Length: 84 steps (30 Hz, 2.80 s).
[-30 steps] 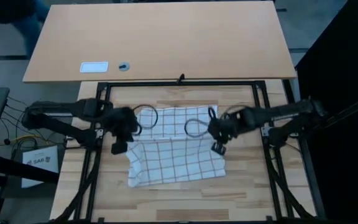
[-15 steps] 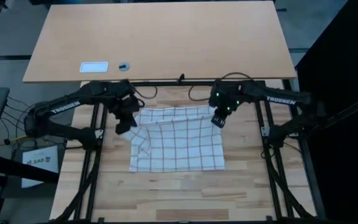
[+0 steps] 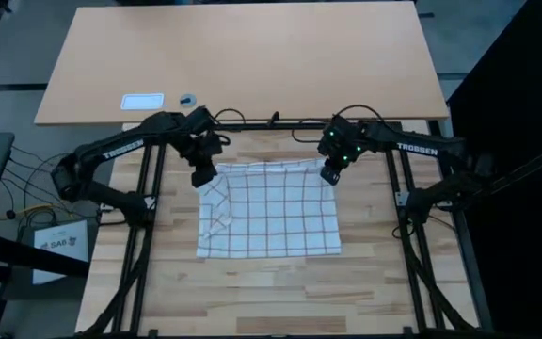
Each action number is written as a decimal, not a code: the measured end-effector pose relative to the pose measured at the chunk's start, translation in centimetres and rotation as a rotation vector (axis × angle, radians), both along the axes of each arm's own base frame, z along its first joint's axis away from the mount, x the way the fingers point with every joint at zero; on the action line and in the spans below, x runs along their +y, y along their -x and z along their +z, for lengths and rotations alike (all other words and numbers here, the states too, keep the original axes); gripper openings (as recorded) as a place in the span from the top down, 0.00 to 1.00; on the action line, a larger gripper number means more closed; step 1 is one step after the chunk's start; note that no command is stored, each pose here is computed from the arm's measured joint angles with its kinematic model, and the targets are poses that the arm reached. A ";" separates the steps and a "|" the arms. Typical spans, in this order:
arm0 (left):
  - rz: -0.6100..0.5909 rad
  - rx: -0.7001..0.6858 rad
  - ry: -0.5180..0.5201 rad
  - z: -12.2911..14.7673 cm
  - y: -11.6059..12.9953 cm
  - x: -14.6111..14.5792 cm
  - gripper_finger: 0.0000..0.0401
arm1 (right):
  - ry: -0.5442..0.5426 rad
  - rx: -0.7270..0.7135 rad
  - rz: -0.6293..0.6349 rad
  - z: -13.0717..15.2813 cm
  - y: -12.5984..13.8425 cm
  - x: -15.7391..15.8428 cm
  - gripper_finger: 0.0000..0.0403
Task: Roll towel
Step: Fold the white checkered towel
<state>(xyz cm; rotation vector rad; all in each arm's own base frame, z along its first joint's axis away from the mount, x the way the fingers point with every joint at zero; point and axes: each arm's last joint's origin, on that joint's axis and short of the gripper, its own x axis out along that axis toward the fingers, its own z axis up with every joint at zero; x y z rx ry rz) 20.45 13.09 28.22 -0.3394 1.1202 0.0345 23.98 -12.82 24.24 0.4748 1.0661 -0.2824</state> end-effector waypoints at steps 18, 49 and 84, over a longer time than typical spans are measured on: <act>0.070 0.035 -0.063 -2.7 0.2 5.0 1.00 | 0.115 -0.127 -0.103 -1.0 1.3 -4.1 1.00; 0.043 0.156 -0.054 -4.6 -2.1 0.0 0.65 | 0.014 -0.056 0.129 -3.1 -2.0 -2.8 0.52; -0.365 0.134 -0.498 -12.5 -2.9 -4.7 0.71 | 0.026 -0.071 0.203 -4.6 -2.8 -0.8 0.52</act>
